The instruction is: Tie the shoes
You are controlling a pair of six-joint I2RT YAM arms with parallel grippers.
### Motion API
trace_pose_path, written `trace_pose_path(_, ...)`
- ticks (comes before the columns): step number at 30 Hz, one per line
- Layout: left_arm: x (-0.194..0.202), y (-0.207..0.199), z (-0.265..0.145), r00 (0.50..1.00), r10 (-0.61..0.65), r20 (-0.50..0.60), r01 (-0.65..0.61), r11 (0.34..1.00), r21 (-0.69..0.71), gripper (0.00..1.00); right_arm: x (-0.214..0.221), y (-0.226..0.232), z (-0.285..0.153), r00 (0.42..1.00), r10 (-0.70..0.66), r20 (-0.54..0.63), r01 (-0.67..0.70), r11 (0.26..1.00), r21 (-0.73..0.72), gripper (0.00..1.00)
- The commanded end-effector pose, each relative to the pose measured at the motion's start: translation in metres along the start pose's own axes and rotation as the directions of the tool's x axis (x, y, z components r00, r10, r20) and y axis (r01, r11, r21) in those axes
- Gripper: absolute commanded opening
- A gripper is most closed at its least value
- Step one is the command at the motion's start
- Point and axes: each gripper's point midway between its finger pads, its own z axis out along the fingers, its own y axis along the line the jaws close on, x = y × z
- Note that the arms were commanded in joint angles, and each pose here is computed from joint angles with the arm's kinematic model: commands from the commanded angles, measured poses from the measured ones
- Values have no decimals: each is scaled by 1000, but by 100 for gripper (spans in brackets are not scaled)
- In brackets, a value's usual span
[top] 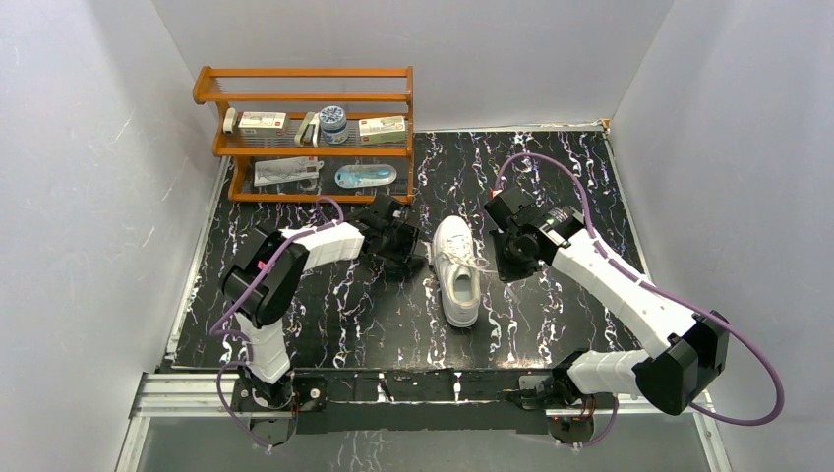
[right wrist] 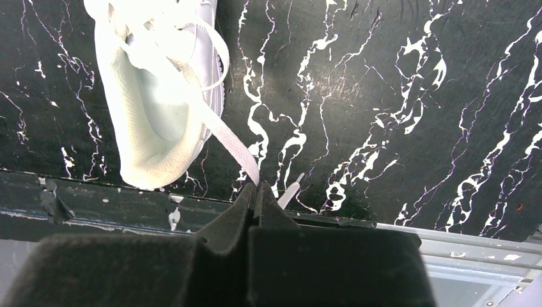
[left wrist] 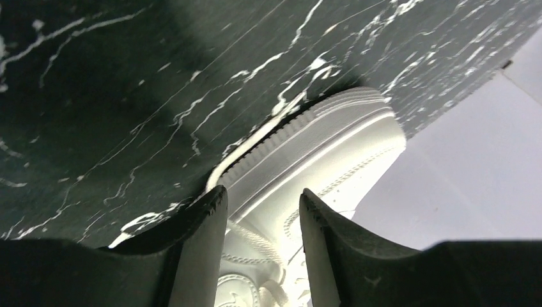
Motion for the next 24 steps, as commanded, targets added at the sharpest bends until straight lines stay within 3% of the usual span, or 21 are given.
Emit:
trace_pose_path(1, 4, 23, -10, 999, -30, 31, 34, 990, -136, 42, -12, 3, -5, 999, 10, 51, -9, 1000, -20, 0)
trace_pose_path(14, 25, 14, 15, 996, -73, -51, 68, 992, -104, 43, -19, 5, -6, 998, 5, 66, -4, 1000, -20, 0)
trace_pose_path(24, 23, 18, -1, 979, -200, 21, 201, 978, -60, 5, -15, 3, -5, 998, 26, 61, -25, 1000, -13, 0)
